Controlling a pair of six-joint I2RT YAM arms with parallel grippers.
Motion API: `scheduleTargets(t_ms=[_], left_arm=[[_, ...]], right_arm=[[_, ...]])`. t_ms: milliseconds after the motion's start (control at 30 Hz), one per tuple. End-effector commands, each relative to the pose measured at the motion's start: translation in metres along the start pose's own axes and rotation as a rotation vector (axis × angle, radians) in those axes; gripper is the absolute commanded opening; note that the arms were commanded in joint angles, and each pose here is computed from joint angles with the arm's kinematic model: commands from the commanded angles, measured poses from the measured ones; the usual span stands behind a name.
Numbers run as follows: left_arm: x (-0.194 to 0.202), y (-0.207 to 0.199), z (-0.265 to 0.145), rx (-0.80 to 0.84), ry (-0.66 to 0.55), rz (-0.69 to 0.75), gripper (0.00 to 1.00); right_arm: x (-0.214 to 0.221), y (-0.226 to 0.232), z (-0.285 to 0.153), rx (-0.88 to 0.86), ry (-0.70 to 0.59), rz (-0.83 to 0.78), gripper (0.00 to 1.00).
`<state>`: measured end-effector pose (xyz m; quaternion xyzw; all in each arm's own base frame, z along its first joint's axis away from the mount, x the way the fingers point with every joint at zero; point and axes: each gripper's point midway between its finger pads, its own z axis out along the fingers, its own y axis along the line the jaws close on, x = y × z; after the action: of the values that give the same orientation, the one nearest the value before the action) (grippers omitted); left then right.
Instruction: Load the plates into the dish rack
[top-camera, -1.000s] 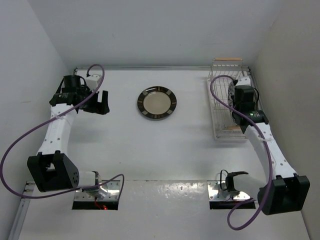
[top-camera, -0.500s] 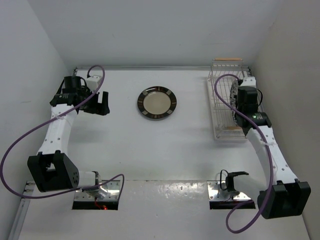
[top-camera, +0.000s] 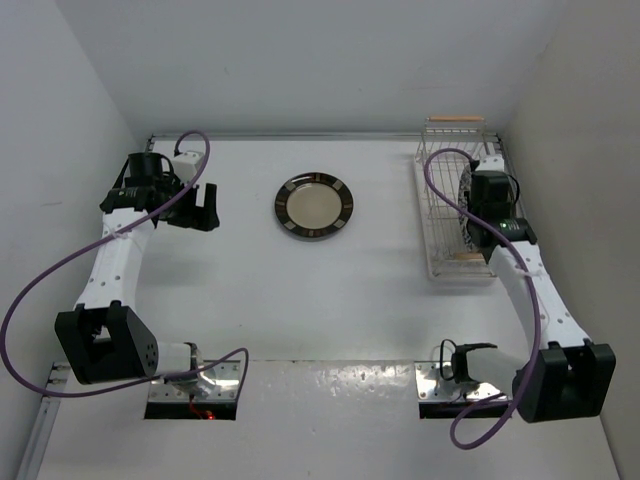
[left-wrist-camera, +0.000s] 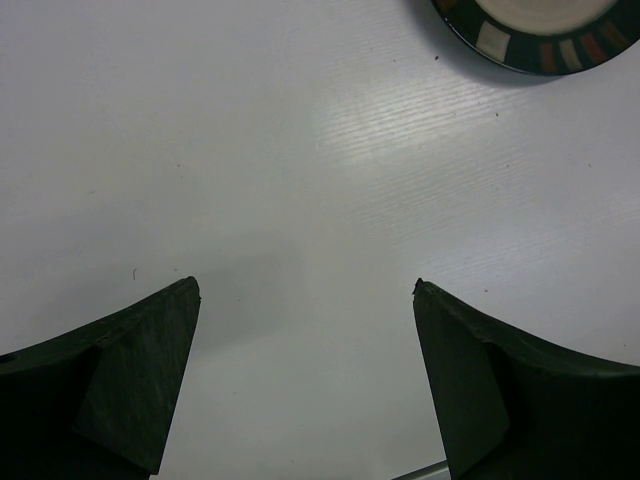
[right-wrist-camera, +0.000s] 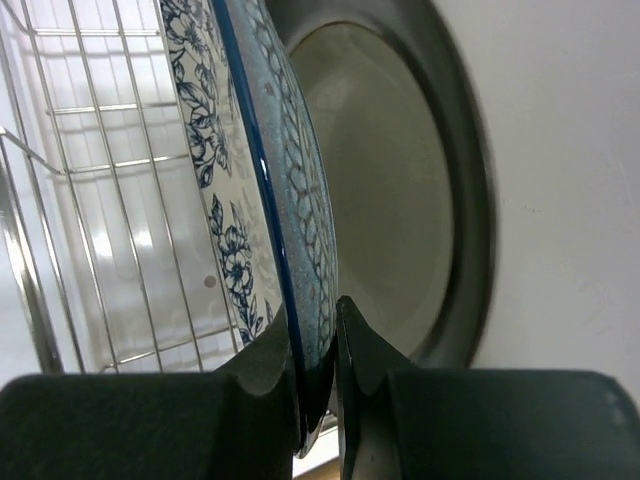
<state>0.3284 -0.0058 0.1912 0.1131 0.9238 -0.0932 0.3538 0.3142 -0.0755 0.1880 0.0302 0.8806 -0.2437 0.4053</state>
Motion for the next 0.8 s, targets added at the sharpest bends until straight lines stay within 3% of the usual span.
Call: scheduleTargets(t_ms=[0, 200, 400, 533, 767], left_arm=[[-0.010, 0.000, -0.008, -0.013, -0.050, 0.008, 0.92], [-0.010, 0.000, -0.008, -0.013, -0.050, 0.008, 0.92], [-0.010, 0.000, -0.008, -0.013, -0.050, 0.008, 0.92], [-0.010, 0.000, -0.008, -0.013, -0.050, 0.008, 0.92], [-0.009, 0.000, -0.007, -0.013, -0.050, 0.008, 0.92]], right_arm=[[-0.020, -0.015, -0.001, 0.031, -0.024, -0.025, 0.00], [-0.020, -0.021, 0.004, 0.060, -0.014, -0.044, 0.02], [-0.015, -0.012, 0.006, 0.009, 0.016, -0.007, 0.48], [-0.025, -0.015, 0.004, 0.012, 0.005, -0.011, 0.61], [-0.083, -0.033, -0.018, 0.009, -0.123, 0.025, 0.72]])
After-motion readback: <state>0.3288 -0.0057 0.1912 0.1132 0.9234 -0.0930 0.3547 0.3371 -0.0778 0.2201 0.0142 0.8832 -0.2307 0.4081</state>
